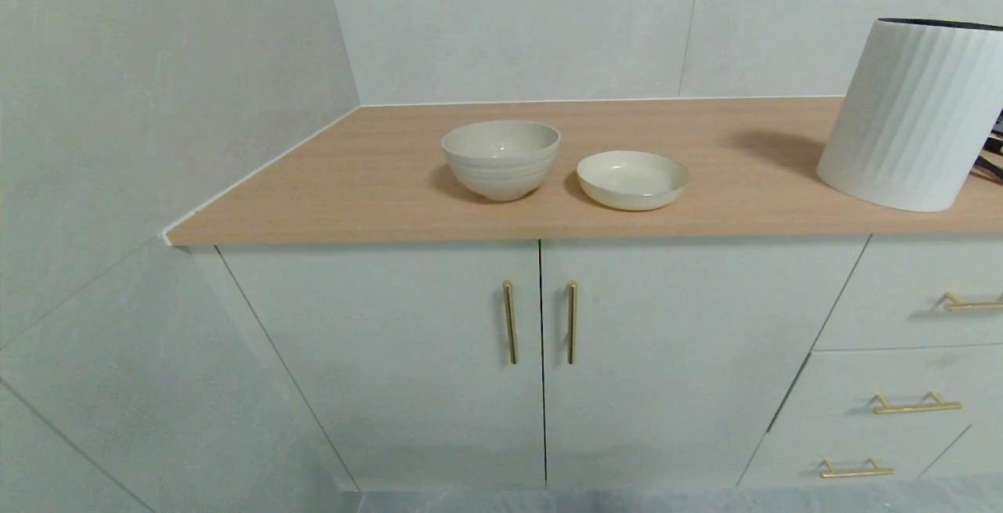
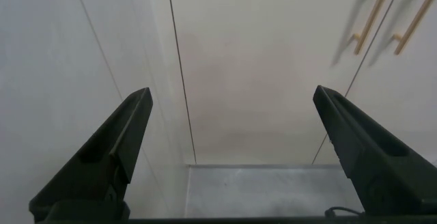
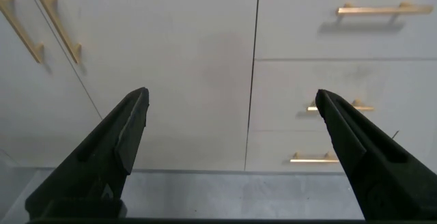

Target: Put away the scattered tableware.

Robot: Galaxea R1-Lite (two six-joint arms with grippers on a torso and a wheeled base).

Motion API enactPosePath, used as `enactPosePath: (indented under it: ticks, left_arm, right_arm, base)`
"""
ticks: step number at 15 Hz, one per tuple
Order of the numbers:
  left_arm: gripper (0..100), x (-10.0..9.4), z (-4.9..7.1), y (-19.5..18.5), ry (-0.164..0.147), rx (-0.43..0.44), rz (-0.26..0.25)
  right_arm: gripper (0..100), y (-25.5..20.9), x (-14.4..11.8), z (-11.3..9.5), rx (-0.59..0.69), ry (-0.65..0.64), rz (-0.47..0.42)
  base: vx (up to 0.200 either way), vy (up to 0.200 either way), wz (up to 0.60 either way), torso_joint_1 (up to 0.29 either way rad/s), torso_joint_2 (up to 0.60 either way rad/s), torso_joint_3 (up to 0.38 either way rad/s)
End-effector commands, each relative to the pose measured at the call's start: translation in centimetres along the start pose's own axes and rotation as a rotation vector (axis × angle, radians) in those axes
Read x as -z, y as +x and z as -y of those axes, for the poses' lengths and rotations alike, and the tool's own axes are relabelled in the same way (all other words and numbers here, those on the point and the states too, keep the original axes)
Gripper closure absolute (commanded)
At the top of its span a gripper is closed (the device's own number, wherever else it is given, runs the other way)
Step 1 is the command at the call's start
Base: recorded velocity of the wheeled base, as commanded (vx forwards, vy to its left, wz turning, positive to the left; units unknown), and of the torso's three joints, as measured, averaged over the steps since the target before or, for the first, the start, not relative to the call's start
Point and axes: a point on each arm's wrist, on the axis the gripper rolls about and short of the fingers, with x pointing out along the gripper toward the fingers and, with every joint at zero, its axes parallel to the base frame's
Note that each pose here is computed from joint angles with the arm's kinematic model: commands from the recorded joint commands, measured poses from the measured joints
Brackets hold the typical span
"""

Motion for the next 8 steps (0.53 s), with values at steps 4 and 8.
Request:
enactPosePath:
  ticks: [4, 8]
  left_arm:
    - [0, 0.0, 0.0, 0.0, 0.0, -0.001, 0.0]
    - [0, 0.0, 0.0, 0.0, 0.0, -0.001, 0.0]
  right_arm:
    - [0, 0.01, 0.01, 0.0, 0.0, 0.0, -0.001]
    - [0, 0.01, 0.01, 0.0, 0.0, 0.0, -0.001]
  base:
    - [0.0, 0.0, 0.0, -0.126, 0.45, 0.33]
    - [0.0, 0.0, 0.0, -0.047, 0.23, 0.162]
